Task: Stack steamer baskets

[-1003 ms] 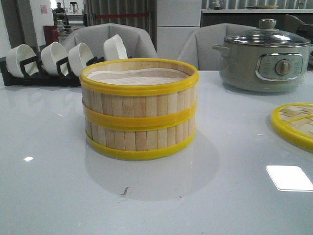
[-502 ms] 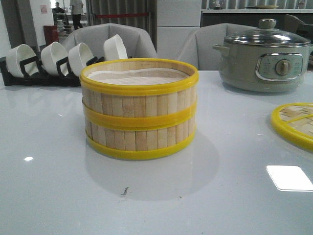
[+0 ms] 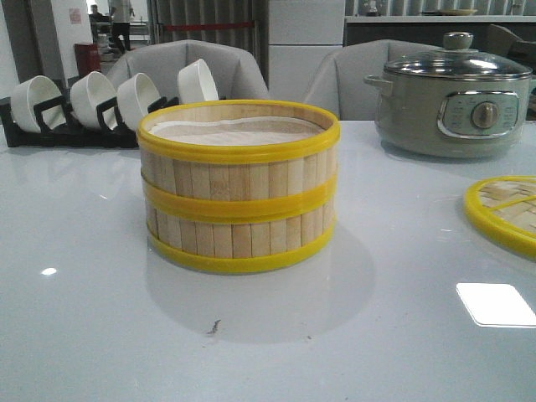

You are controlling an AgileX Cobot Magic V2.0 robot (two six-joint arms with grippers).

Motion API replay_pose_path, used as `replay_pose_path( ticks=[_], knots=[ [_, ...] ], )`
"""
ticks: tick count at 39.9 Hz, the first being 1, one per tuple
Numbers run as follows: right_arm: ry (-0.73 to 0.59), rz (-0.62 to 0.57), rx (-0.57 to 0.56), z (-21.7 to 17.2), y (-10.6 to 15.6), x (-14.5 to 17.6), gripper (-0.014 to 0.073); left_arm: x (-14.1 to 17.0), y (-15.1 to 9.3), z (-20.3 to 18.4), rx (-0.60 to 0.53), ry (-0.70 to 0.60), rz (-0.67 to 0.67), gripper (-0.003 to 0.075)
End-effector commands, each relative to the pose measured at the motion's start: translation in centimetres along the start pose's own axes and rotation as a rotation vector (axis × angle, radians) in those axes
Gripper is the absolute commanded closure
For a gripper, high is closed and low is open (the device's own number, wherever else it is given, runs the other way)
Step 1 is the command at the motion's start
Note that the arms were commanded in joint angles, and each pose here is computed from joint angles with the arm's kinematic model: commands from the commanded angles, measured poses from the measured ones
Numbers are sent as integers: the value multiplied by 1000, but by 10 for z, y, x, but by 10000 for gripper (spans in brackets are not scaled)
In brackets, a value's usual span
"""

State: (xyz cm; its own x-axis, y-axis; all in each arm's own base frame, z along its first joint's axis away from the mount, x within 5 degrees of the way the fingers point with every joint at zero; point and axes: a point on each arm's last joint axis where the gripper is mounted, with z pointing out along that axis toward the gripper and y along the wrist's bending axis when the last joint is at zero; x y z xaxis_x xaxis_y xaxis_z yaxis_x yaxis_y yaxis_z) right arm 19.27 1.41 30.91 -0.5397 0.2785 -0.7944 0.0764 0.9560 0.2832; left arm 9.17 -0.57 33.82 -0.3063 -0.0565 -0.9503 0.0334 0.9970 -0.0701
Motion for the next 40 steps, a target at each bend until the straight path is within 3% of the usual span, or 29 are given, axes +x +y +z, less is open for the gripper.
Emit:
replay_pose_path(
  ticks=[1,12,23,28,36,40],
  knots=[
    [-111,-27,-26,-7,6,-18,434,-15,-3,-4,26,-105,-11,631],
    [-98,-79,-20,-8,6,-17,434,-15,-3,-4,26,-105,-11,631],
    [155,-174,53,9,11,-41,430,-15,-3,-4,26,-105,-11,631],
    [177,-211,88,21,13,-61,426,-15,-3,-4,26,-105,-11,631],
    [214,-244,135,57,10,-79,262,-15,-3,-4,26,-105,-11,631],
    [251,-226,163,79,2,-83,255,-15,-3,-4,26,-105,-11,631]
  ],
)
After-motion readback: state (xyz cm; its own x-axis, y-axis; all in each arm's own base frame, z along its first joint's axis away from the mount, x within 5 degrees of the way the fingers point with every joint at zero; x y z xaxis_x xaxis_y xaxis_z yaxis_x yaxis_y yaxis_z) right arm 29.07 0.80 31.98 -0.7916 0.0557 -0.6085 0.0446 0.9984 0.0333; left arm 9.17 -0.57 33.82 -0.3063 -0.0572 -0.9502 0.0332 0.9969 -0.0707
